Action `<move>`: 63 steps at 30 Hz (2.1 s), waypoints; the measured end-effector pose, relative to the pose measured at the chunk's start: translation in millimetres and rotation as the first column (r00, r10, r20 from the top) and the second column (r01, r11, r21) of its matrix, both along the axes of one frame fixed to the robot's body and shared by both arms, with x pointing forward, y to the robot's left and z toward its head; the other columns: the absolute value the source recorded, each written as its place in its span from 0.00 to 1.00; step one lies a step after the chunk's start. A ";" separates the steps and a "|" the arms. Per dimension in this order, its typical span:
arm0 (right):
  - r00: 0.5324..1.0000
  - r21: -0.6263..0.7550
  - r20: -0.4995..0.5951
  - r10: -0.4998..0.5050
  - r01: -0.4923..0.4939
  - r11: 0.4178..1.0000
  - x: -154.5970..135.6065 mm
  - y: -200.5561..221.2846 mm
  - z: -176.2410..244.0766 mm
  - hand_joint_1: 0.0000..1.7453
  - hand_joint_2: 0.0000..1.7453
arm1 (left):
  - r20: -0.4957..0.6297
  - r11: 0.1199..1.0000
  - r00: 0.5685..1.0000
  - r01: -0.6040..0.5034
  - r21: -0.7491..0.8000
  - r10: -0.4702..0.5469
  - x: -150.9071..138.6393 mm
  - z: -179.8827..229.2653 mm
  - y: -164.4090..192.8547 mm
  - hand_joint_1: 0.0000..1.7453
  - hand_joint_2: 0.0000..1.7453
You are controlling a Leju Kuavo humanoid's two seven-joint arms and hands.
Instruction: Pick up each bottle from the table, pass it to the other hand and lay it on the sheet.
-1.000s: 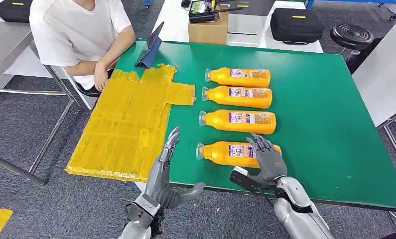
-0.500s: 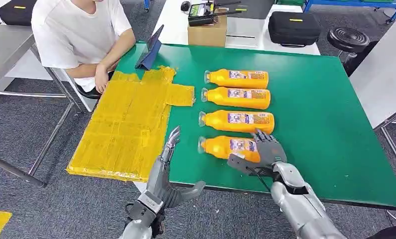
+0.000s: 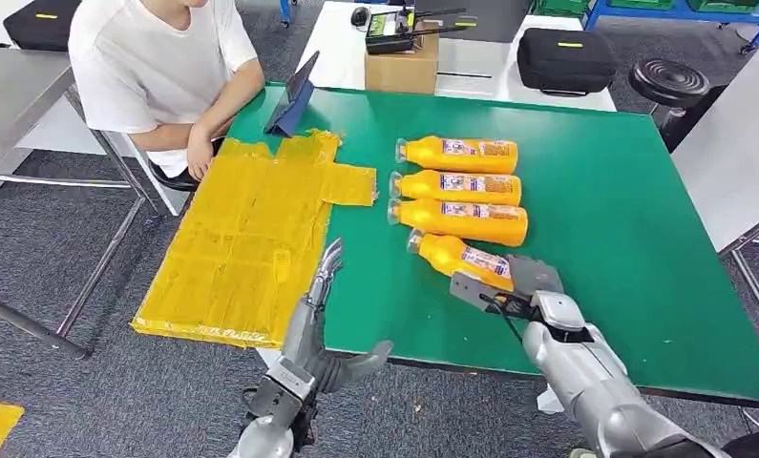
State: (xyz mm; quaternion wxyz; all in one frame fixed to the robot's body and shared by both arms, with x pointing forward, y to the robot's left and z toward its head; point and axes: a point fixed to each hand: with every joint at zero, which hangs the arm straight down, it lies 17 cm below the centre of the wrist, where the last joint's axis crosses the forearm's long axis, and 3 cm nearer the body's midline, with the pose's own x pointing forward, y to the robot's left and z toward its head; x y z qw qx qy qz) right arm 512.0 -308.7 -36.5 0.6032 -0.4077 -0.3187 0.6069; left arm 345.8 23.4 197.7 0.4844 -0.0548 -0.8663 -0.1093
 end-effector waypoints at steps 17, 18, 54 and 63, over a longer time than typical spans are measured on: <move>0.987 0.900 0.158 -0.012 -0.139 0.414 -44.6 119.7 39.4 1.00 1.00 | -0.245 0.973 0.963 -0.157 -0.167 0.113 28.7 -37.5 47.0 0.00 1.00; 0.985 0.909 0.168 -0.027 -0.144 0.391 -49.0 123.2 42.9 1.00 1.00 | -0.261 0.970 0.958 -0.168 -0.173 0.120 30.4 -41.5 50.9 0.00 1.00; 0.781 0.779 0.537 0.318 -0.604 0.168 -132.4 307.1 144.6 1.00 1.00 | -0.454 0.900 0.847 0.065 -0.430 -0.278 25.0 -66.5 5.1 0.00 1.00; 0.772 0.802 0.513 0.376 -0.587 0.112 -144.3 329.1 145.5 1.00 1.00 | -0.396 0.872 0.857 0.116 -0.476 -0.329 20.3 -48.4 -0.2 0.00 1.00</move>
